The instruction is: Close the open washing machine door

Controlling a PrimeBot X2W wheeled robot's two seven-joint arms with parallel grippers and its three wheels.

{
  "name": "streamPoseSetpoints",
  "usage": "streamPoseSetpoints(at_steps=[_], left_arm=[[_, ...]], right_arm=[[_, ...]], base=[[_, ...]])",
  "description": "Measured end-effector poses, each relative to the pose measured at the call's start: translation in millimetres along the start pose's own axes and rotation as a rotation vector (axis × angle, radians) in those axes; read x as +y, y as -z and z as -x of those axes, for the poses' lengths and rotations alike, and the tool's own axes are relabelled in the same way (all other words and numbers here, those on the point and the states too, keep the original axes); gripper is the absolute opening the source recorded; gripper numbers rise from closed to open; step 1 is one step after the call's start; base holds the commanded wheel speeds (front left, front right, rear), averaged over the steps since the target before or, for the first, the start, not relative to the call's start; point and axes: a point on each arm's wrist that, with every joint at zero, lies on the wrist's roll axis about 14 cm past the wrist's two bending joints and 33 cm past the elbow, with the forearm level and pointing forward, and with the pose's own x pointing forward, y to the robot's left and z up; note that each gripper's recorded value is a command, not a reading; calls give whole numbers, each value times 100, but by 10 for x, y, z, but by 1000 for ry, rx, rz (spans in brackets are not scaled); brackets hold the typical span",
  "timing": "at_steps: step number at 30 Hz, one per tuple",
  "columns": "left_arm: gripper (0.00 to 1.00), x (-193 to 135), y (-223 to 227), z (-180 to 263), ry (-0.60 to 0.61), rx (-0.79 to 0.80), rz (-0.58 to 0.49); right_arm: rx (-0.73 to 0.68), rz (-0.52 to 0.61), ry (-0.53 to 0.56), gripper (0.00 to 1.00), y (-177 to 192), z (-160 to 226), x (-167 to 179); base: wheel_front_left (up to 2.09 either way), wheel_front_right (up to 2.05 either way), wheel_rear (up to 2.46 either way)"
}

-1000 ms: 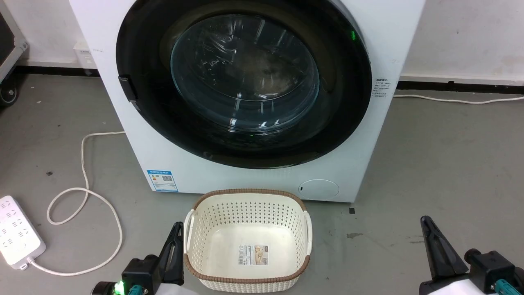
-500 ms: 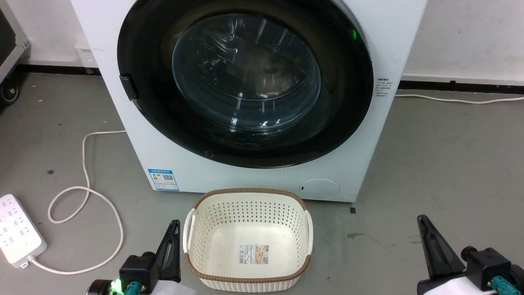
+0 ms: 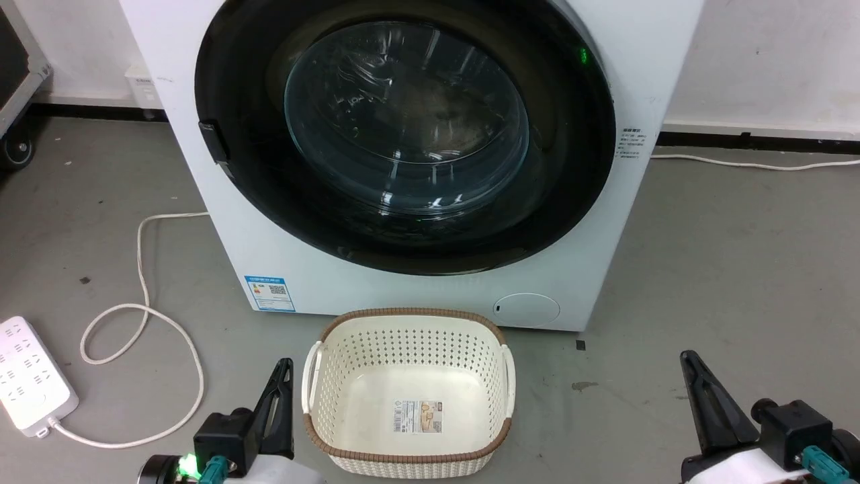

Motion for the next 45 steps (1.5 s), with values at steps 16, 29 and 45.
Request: streamPoseSetpoints(at_steps=[16, 29, 45], left_arm=[[0, 57, -15, -13, -15, 13, -17], [0, 99, -30, -19, -24, 24, -26], [0, 153, -69, -41, -38, 30, -43]], right_arm=[[24, 8, -16, 0, 17, -25, 52], [40, 9, -30, 0, 22, -49, 97], [50, 14, -45, 0, -7, -101, 148]], base=[[0, 0, 0], [0, 0, 0], [0, 0, 0]])
